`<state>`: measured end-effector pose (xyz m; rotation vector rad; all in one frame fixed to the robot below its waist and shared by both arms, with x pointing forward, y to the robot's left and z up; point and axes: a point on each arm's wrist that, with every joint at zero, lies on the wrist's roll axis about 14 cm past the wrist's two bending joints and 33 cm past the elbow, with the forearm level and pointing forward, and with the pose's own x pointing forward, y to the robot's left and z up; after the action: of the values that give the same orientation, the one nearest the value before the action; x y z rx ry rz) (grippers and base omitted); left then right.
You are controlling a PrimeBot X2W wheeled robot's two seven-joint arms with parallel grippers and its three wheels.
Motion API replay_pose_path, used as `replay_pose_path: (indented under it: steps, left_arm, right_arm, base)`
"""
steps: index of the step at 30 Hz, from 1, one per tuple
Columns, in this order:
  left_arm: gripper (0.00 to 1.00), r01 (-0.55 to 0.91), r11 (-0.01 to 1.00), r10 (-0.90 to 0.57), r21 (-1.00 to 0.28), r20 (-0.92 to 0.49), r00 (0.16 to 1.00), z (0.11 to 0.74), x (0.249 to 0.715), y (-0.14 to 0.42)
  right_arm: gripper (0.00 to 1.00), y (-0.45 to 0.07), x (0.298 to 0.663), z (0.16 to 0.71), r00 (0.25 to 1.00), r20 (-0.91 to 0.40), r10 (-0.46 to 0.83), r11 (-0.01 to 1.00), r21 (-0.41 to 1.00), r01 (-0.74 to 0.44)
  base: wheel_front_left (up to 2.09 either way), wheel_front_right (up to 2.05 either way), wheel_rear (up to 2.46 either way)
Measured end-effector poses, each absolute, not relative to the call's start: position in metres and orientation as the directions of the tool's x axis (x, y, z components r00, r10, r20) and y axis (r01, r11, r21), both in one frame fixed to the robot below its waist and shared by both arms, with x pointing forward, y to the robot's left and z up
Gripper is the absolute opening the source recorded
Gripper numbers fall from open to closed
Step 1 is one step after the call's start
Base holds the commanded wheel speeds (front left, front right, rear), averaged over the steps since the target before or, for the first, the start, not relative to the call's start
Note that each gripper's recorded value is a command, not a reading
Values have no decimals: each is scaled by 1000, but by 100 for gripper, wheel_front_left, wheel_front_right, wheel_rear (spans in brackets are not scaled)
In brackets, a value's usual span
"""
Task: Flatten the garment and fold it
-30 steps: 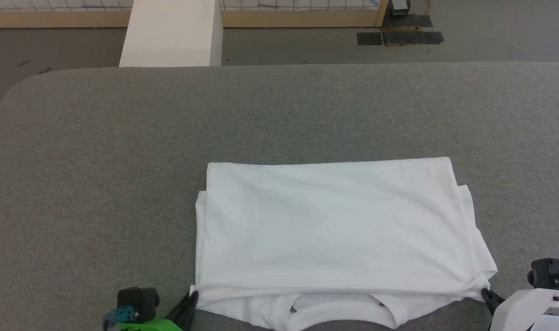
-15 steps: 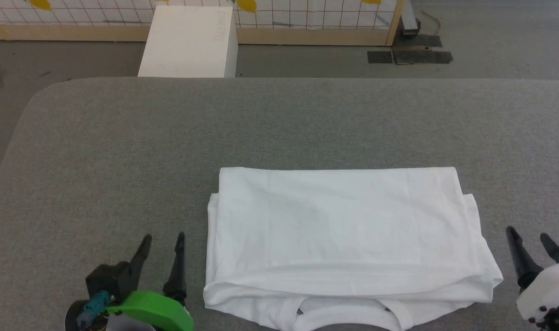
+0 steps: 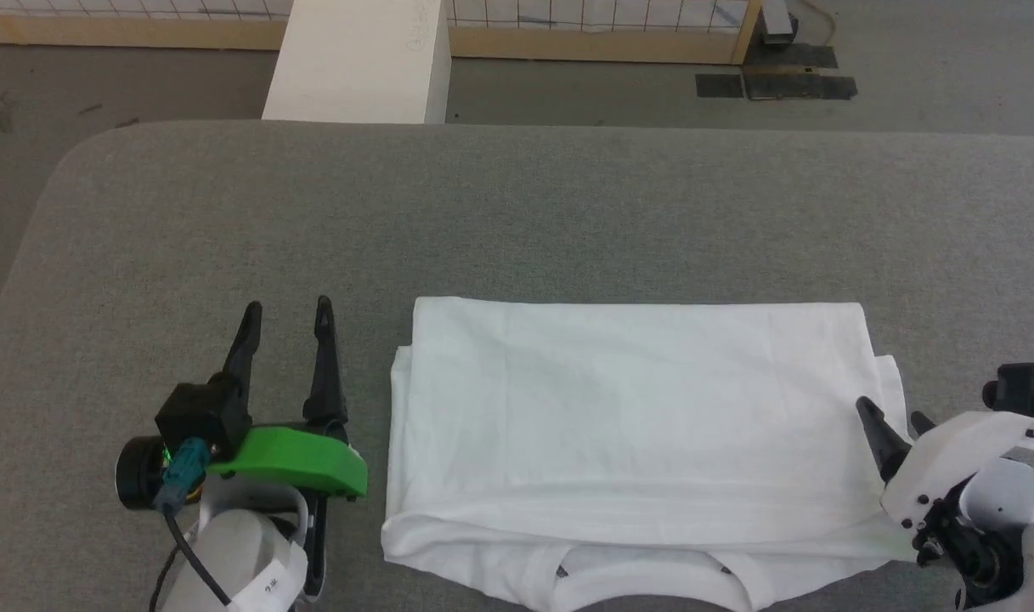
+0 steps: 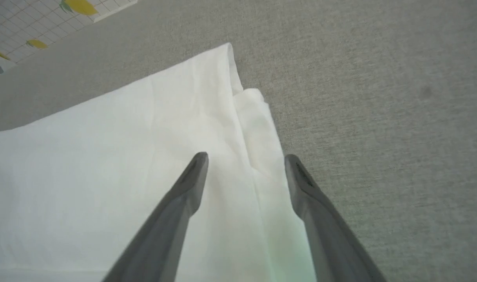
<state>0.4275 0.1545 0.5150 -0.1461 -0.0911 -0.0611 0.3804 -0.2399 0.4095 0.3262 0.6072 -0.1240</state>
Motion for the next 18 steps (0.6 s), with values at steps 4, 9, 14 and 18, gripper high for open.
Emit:
replay_pose_path:
  steps: [4, 9, 14, 18]
  left_arm:
    - [100, 56, 989, -39, -136, 121, 992, 522, 432, 157]
    - [100, 53, 991, -36, -121, 136, 990, 525, 432, 158]
    - [100, 48, 992, -31, -118, 150, 988, 529, 432, 162]
    - [100, 53, 992, -34, -115, 156, 987, 531, 432, 161]
  right_arm:
    - [100, -236, 381, 390, 751, -660, 1, 947, 242, 211]
    - [100, -233, 375, 377, 670, -742, 23, 953, 218, 209]
    - [36, -228, 369, 375, 611, -789, 67, 951, 235, 199]
    - [0, -225, 368, 377, 617, -782, 88, 941, 269, 206]
  base:
    - [0, 0, 0]
    - [0, 0, 0]
    - [0, 0, 0]
    - [0, 0, 0]
